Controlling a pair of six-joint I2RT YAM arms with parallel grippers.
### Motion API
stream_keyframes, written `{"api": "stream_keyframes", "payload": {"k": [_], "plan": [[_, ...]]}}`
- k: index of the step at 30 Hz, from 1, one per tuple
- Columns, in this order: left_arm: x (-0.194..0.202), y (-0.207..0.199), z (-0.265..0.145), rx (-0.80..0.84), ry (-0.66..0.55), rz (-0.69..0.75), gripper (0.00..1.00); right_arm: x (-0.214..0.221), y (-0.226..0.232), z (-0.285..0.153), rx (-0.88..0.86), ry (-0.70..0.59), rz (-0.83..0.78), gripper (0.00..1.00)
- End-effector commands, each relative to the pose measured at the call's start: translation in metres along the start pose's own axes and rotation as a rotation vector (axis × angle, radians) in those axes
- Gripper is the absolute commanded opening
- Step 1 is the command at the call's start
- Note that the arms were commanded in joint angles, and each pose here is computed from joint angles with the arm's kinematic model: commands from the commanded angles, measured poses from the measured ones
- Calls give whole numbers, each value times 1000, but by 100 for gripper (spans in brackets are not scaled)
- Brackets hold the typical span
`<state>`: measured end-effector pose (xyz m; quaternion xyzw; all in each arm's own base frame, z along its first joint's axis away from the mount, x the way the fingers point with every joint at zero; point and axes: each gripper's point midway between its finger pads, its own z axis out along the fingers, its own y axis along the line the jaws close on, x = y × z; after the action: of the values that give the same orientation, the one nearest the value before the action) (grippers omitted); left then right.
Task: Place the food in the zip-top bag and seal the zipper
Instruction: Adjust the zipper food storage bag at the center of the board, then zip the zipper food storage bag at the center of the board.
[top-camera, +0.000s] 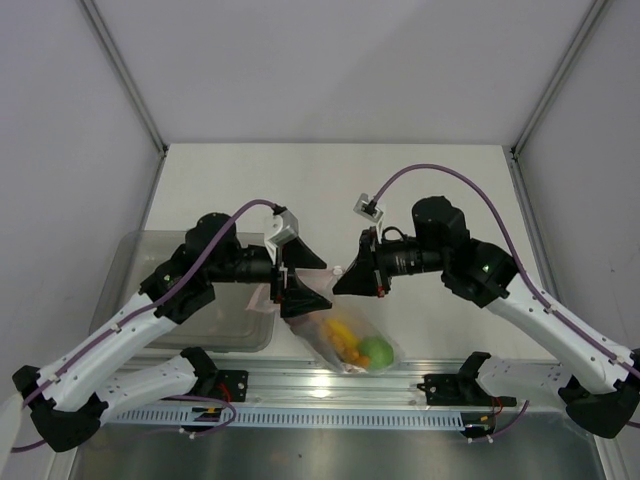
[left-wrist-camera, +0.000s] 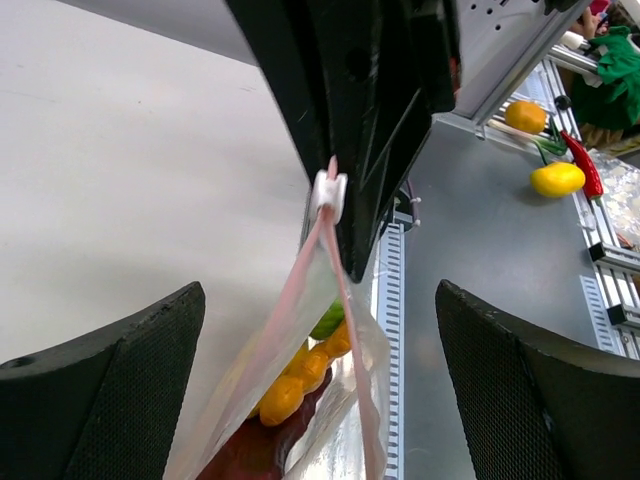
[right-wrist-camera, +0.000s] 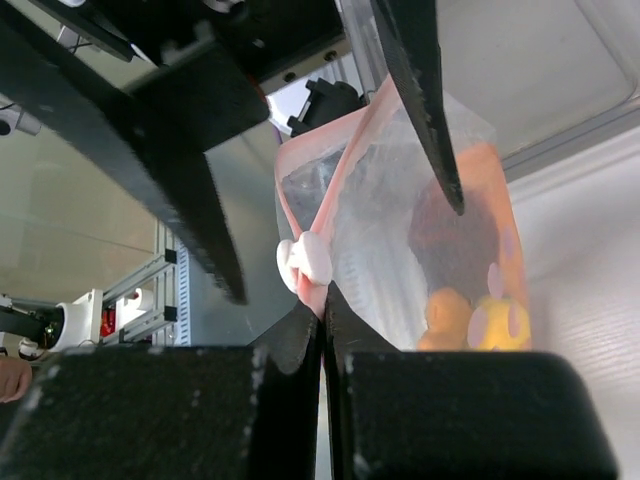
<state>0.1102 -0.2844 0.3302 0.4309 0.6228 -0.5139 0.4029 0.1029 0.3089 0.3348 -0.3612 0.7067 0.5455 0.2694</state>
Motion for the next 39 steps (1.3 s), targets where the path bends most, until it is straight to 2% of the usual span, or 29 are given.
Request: {"api": "stream_keyframes", "payload": {"k": [1, 4, 7, 8, 10, 11, 14, 15, 16, 17, 19, 22, 25, 29, 39], "plan": [[10, 6, -1, -37, 25, 7, 96, -20, 18, -11, -9, -52, -72, 0], [18, 10, -1, -53, 51, -4, 92, -19, 18, -15, 1, -44, -82, 0], [21, 11, -1, -55, 64, -13, 80, -15, 19, -16, -9, -30, -90, 0], [22, 10, -1, -48, 67, -16, 70, -13, 21, -16, -14, -21, -93, 0], [22, 9, -1, -42, 68, -18, 60, -10, 19, -17, -9, -12, -102, 0], [23, 8, -1, -33, 71, -20, 51, -7, 15, -17, 6, -4, -99, 0], [24, 7, 1, -24, 85, -24, 38, -4, 13, -21, 26, 7, -111, 0], [19, 3, 0, -8, 83, -19, 28, -4, 15, -22, 23, 4, -117, 0], [25, 4, 3, 2, 105, -33, 24, -3, 16, -23, 19, 9, -119, 0], [27, 3, 4, 13, 115, -40, 12, -4, 18, -25, 12, 5, -131, 0], [29, 2, 6, 29, 131, -55, 1, -9, 22, -29, 15, -6, -154, 0], [28, -2, 7, 57, 121, -69, 1, -11, 22, -34, 25, -11, -184, 0], [18, -8, 5, 73, 69, -58, 1, -7, 25, -35, -13, -18, -195, 17], [13, -13, 4, 85, 29, -74, 1, -1, 17, -31, -14, -33, -180, 24], [21, -20, 7, 146, 36, -120, 1, 6, 15, -20, -83, -45, -182, 24]]}}
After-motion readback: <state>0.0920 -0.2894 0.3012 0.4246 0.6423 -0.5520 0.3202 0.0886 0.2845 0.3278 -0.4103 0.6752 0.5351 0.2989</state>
